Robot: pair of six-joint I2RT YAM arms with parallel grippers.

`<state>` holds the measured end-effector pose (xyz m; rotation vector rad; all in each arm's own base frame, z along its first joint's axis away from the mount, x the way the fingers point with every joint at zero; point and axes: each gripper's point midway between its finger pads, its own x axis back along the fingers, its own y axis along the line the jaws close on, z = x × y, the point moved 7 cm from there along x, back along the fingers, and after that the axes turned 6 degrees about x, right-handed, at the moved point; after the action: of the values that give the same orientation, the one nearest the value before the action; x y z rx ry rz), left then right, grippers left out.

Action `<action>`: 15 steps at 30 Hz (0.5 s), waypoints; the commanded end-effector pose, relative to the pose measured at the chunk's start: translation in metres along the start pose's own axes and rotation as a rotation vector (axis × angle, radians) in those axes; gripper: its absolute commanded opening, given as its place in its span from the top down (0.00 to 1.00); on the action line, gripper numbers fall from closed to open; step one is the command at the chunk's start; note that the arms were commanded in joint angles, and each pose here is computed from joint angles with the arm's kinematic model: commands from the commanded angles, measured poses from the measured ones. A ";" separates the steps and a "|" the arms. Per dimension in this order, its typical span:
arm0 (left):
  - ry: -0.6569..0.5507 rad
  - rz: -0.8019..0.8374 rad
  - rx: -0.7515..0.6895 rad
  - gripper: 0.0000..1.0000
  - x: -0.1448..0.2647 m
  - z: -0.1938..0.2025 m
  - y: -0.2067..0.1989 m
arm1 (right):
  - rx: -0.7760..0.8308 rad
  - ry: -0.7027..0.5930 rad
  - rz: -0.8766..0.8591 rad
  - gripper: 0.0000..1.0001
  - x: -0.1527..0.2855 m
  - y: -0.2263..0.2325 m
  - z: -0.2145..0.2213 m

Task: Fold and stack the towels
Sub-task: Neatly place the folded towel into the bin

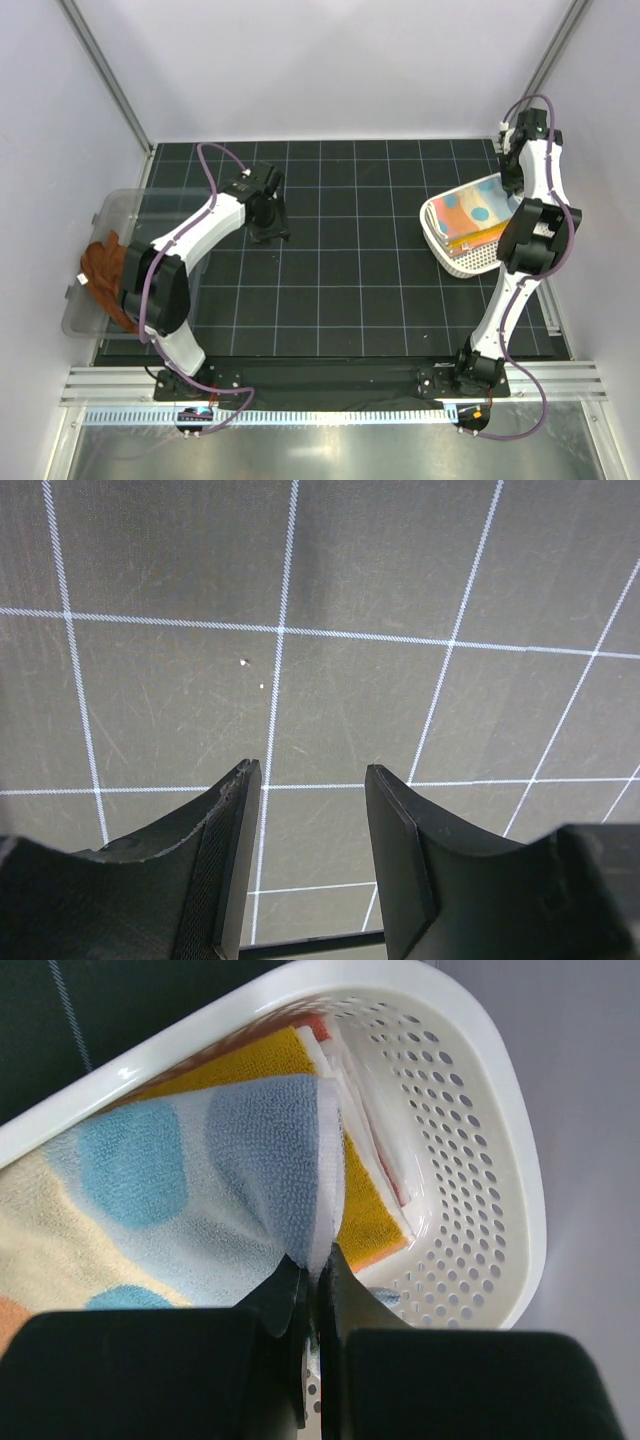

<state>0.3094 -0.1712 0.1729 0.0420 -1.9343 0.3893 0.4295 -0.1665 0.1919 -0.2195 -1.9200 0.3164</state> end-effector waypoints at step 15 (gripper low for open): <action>-0.361 -0.160 0.294 0.36 0.051 -0.068 0.069 | -0.244 -0.275 0.177 0.14 0.086 0.029 -0.041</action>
<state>0.3208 -0.1335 0.1913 0.2506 -2.0639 0.4322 0.4393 -0.1634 0.2027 -0.4544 -1.9673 0.2726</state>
